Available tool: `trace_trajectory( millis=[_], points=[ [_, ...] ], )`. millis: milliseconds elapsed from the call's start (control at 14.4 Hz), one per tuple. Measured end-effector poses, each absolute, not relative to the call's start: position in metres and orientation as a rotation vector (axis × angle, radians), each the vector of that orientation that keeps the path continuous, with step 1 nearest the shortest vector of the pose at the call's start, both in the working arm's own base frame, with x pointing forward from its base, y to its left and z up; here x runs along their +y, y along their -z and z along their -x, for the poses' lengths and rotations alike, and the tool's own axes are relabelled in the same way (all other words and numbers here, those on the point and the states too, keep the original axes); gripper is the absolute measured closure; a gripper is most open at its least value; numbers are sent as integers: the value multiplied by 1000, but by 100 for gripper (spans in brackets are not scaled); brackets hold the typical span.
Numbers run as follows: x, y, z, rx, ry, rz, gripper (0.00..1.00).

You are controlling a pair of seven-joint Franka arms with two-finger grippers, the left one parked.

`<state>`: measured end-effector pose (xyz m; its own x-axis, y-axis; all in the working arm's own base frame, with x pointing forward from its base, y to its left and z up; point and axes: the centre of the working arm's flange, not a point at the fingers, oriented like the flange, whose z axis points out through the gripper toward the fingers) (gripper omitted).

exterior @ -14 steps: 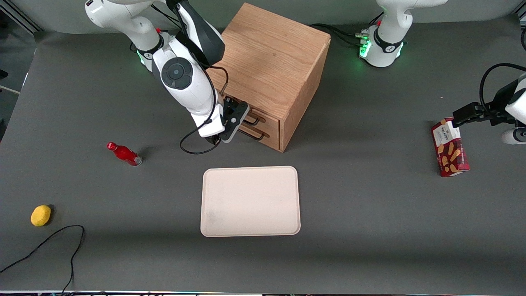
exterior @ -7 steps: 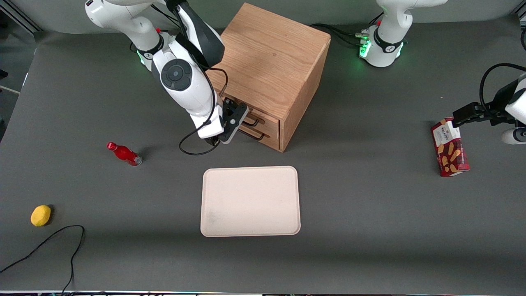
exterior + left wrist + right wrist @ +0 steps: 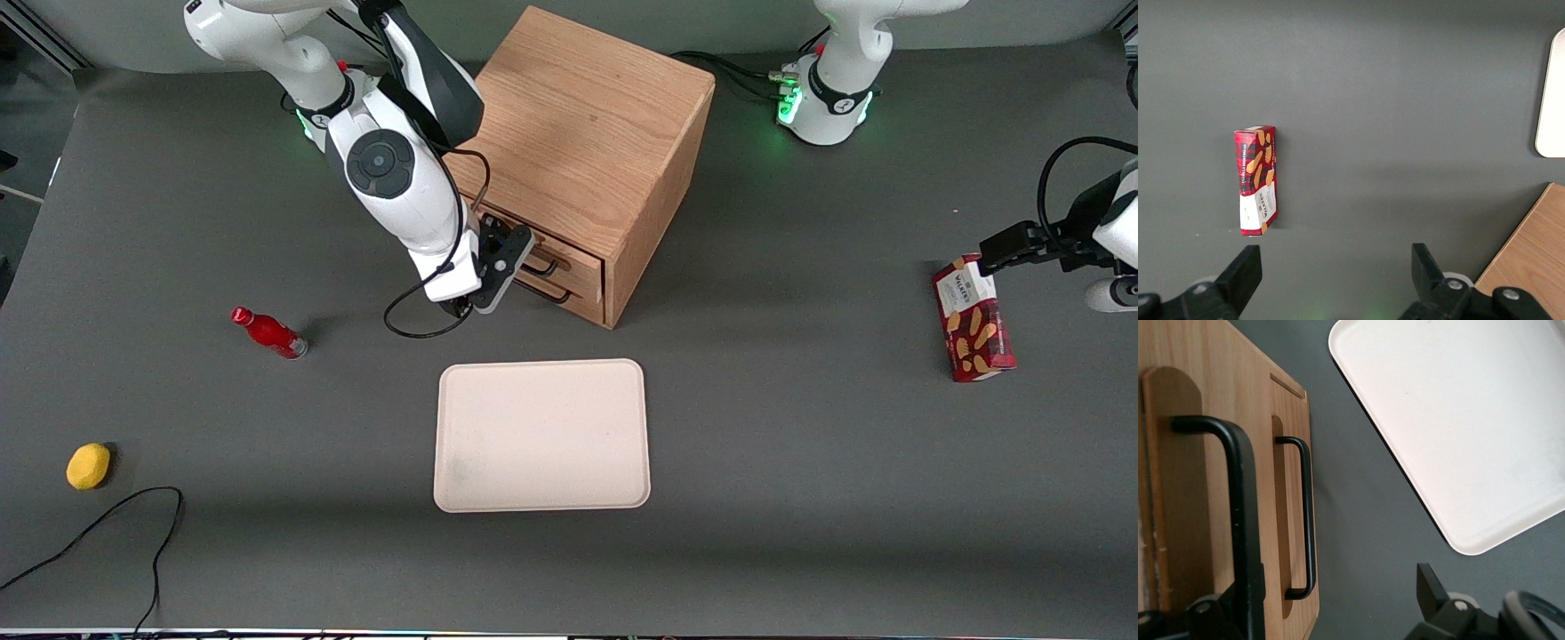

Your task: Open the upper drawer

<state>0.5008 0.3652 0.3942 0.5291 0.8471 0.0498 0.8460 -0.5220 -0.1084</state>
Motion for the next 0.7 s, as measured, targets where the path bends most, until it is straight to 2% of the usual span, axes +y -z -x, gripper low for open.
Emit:
trace_trajectory(
  millis=[487,695],
  points=[
    [362,-396,-501,-1487,-59,2652,0],
    [360,-402,-504,-1481,-44,2655,0]
  ],
)
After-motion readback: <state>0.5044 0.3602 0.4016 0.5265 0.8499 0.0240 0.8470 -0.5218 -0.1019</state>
